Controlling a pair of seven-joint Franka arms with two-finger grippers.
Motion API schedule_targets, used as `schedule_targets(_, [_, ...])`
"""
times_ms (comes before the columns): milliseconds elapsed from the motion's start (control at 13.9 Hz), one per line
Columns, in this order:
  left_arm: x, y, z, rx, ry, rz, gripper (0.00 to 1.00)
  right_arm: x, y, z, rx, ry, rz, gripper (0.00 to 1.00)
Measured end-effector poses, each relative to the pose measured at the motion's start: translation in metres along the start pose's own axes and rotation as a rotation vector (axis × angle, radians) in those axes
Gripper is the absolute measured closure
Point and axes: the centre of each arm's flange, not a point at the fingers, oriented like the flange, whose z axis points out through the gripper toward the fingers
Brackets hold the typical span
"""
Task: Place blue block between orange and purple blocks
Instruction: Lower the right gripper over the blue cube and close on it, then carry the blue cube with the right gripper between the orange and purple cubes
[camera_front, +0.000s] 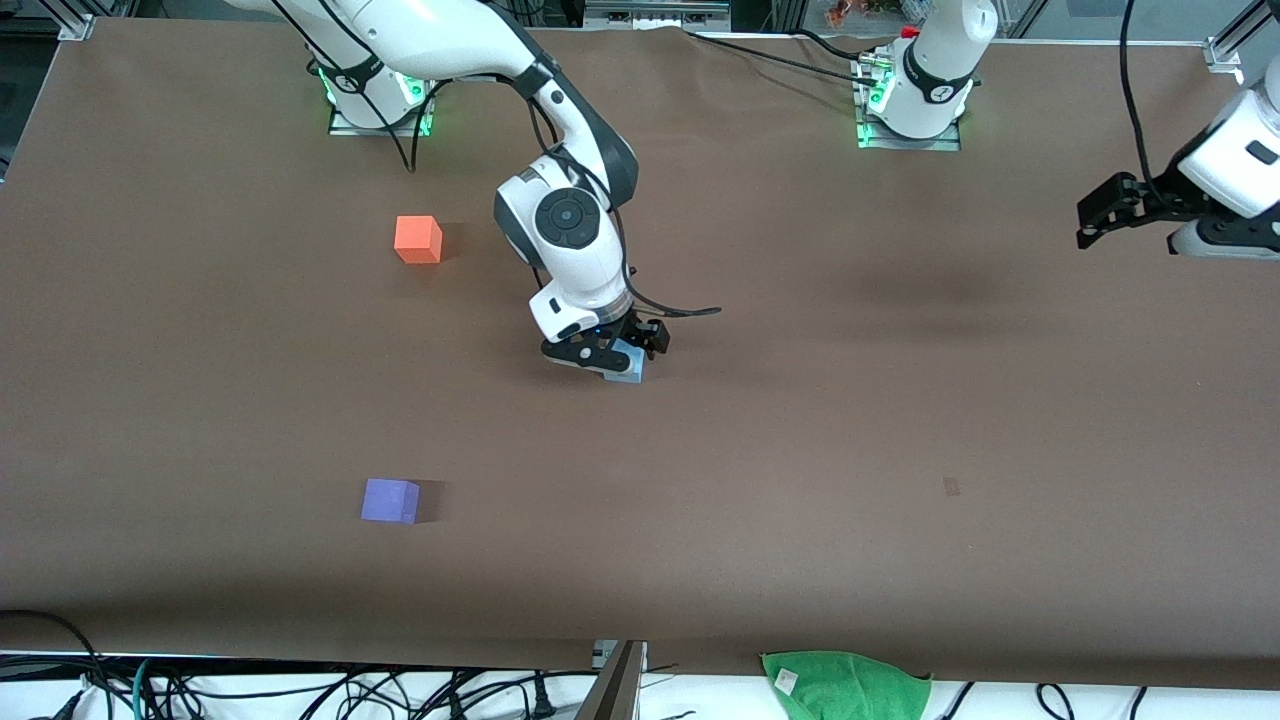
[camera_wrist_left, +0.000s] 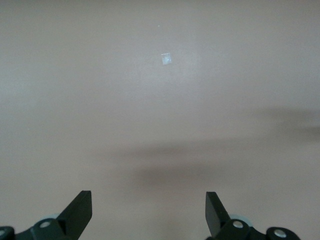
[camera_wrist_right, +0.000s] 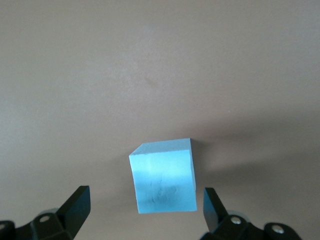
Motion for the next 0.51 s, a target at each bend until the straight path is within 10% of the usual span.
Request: schedule_targets(505, [0.0,0.011,0.0,0.002,-0.001,0.031,0.0,-0.01,0.01,0.062,-0.049,0.004,-0.038,0.01])
